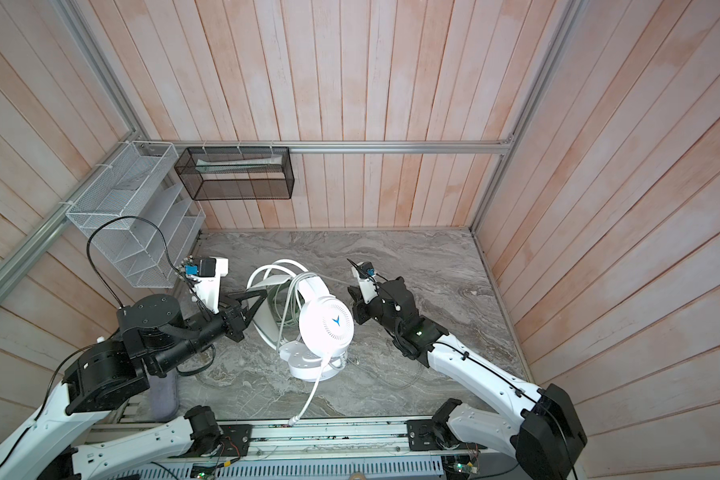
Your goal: Wrap the headphones
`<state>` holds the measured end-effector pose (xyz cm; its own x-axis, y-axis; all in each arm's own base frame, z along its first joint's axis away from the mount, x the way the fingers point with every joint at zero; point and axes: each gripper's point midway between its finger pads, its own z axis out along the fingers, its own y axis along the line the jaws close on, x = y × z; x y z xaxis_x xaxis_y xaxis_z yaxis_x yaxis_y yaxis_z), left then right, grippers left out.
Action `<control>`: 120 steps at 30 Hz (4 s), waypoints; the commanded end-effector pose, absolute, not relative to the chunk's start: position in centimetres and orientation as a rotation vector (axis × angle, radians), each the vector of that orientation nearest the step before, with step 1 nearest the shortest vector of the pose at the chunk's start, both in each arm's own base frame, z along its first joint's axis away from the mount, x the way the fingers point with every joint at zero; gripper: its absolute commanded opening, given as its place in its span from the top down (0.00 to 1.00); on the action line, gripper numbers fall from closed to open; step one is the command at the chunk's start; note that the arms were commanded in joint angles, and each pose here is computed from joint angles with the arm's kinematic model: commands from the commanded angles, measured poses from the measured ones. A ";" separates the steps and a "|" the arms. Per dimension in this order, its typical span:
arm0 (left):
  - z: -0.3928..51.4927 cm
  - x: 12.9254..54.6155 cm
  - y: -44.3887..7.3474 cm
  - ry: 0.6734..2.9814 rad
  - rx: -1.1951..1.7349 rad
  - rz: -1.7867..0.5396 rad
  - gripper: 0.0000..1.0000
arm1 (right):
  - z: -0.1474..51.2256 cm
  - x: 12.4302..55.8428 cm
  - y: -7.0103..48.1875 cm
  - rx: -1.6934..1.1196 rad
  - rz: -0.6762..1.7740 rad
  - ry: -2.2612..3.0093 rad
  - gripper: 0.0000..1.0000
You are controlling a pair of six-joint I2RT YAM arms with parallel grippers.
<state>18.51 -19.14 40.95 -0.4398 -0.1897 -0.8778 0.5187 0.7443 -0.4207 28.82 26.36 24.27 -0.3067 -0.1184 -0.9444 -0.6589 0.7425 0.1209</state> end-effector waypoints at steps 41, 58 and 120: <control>53.4 24.6 -22.2 1.568 -0.047 -1.049 1.00 | 15.4 20.3 29.3 -0.634 1.077 1.751 0.17; 53.6 24.8 -22.3 1.561 -0.043 -1.056 1.00 | 7.8 24.4 31.7 -0.603 0.889 1.939 0.40; 31.2 40.1 -11.4 1.985 -0.390 -0.283 1.00 | 34.9 -2.5 37.9 -1.321 0.797 1.385 1.00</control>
